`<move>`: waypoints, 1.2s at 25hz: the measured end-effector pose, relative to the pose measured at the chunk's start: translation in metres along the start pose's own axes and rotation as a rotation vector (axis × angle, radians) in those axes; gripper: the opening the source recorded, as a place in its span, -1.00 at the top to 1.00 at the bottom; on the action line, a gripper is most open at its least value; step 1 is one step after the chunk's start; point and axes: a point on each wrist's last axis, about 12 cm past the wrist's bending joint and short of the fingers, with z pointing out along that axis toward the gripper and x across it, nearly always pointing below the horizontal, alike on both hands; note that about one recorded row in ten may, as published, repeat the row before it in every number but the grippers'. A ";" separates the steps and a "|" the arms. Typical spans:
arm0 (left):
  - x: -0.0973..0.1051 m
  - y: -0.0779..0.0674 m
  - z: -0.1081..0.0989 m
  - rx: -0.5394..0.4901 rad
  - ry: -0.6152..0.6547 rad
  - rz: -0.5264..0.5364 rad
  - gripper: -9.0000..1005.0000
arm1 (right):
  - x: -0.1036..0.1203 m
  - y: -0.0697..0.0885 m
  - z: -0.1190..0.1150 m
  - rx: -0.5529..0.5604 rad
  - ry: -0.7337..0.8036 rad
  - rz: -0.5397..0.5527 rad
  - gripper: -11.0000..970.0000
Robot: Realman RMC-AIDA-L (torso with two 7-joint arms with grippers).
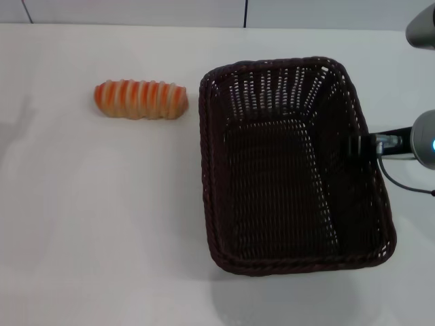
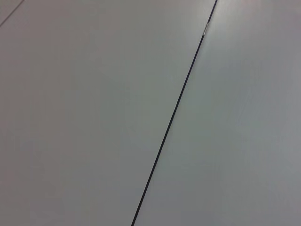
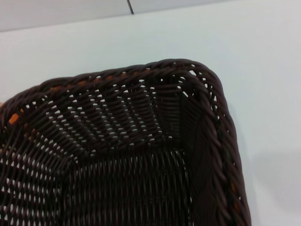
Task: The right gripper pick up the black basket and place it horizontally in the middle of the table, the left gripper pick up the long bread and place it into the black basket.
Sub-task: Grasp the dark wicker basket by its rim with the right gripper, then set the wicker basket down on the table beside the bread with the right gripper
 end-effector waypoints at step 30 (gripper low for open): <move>0.022 -0.011 0.001 -0.081 0.085 0.073 -0.71 | -0.070 0.073 -0.061 -0.265 -0.348 -0.927 0.69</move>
